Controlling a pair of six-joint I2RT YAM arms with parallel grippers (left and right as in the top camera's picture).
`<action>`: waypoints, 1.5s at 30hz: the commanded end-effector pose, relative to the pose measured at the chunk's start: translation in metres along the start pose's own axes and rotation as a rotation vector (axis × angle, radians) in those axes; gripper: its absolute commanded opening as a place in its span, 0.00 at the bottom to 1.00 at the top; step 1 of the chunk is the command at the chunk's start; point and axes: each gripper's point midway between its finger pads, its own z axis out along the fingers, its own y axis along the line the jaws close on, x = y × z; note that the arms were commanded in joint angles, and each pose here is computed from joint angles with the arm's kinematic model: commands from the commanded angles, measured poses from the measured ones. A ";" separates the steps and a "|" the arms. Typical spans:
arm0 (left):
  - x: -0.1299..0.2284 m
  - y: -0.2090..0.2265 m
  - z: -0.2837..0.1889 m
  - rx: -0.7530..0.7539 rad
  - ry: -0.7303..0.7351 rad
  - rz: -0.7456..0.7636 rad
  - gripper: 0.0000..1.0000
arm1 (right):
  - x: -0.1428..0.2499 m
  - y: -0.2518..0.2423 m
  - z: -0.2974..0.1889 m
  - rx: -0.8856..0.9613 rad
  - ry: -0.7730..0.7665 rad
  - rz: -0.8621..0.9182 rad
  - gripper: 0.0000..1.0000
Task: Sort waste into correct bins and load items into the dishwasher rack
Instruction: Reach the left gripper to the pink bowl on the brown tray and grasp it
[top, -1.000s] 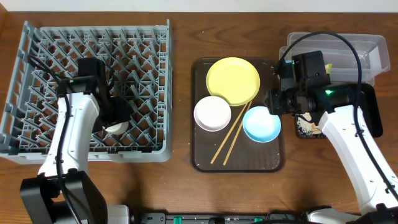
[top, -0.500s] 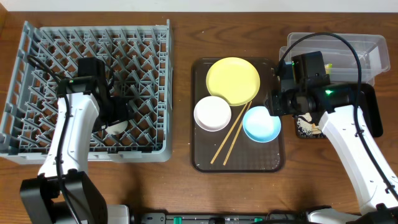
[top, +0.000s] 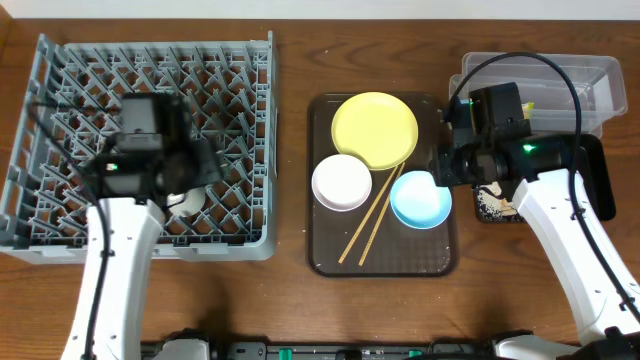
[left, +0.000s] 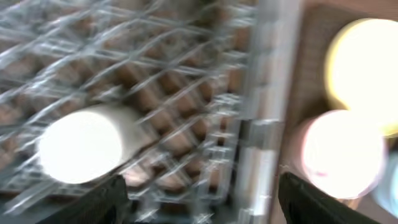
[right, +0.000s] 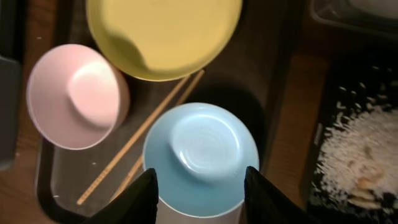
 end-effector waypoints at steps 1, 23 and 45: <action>0.001 -0.053 0.002 0.152 0.011 0.092 0.79 | -0.002 -0.014 -0.007 0.069 -0.021 0.051 0.43; 0.079 -0.212 0.109 0.175 0.043 0.599 0.73 | 0.015 -0.080 -0.025 0.274 -0.023 0.435 0.45; 0.139 -0.228 0.162 0.128 0.148 0.714 0.21 | 0.017 -0.083 -0.027 0.270 -0.015 0.447 0.45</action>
